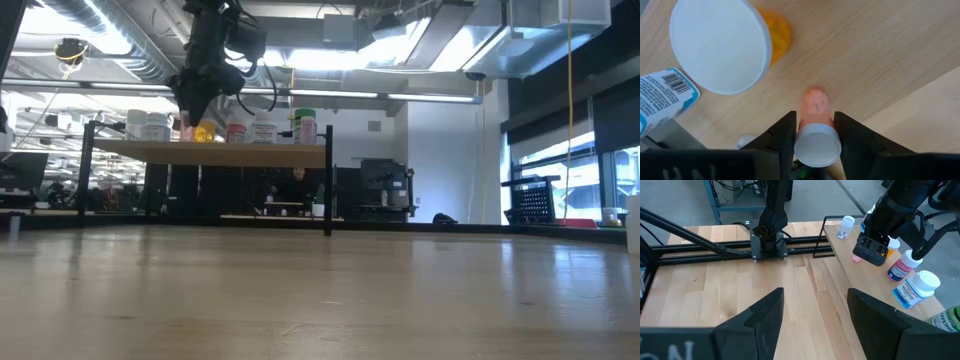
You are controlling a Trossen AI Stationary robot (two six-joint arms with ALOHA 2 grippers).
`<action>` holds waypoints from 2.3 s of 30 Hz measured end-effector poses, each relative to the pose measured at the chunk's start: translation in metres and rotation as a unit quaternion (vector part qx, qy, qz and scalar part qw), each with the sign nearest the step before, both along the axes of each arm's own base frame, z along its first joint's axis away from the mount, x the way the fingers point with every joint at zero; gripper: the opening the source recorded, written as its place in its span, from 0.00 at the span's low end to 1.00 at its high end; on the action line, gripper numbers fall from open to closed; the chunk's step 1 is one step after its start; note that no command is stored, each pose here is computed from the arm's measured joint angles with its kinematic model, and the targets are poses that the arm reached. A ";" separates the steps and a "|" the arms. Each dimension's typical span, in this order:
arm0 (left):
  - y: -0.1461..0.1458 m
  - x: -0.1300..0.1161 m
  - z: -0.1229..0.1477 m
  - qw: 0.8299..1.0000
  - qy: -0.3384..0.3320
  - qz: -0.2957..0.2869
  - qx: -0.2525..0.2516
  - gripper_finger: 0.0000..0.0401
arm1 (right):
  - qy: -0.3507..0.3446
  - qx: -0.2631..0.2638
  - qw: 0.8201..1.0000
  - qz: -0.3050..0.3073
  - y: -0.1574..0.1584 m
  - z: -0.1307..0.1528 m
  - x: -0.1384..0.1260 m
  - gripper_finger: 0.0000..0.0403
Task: Pick and place medicine bottles onto shelf by color
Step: Put the pink pill bottle on the shelf, then put the transparent pill bottle on the shelf
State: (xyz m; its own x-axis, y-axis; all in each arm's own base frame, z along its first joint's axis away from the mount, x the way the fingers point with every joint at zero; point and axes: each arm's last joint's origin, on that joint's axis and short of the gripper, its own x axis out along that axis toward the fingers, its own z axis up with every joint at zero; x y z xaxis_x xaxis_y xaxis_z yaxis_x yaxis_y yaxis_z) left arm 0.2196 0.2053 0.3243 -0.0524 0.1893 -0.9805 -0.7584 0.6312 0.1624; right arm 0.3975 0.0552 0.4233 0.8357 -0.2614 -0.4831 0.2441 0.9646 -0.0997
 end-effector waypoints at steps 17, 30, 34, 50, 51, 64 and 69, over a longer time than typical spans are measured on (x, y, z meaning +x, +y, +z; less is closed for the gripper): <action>0.000 -0.003 0.003 1.000 0.010 0.006 0.020 0.53 | 0.000 0.000 1.000 0.000 0.000 0.000 0.000 0.55; -0.012 -0.016 0.023 0.999 -0.017 0.003 0.042 0.53 | 0.000 0.000 1.000 0.000 0.000 0.000 0.000 0.55; -0.019 -0.023 0.034 0.998 -0.035 0.002 0.059 0.53 | 0.000 0.000 1.000 0.000 0.000 0.000 0.000 0.55; -0.080 -0.048 0.083 0.980 -0.133 -0.061 0.132 0.53 | 0.000 0.000 1.000 0.000 0.000 0.000 0.000 0.55; -0.086 -0.050 0.086 0.978 -0.140 -0.071 0.135 0.53 | 0.000 0.000 1.000 0.000 0.000 0.000 0.000 0.55; -0.159 -0.058 0.111 0.938 -0.243 -0.203 0.144 0.53 | 0.000 0.000 1.000 0.000 0.000 0.000 0.000 0.55; -0.178 -0.053 0.111 0.926 -0.259 -0.242 0.127 0.53 | 0.000 0.000 1.000 0.000 0.000 0.000 0.000 0.55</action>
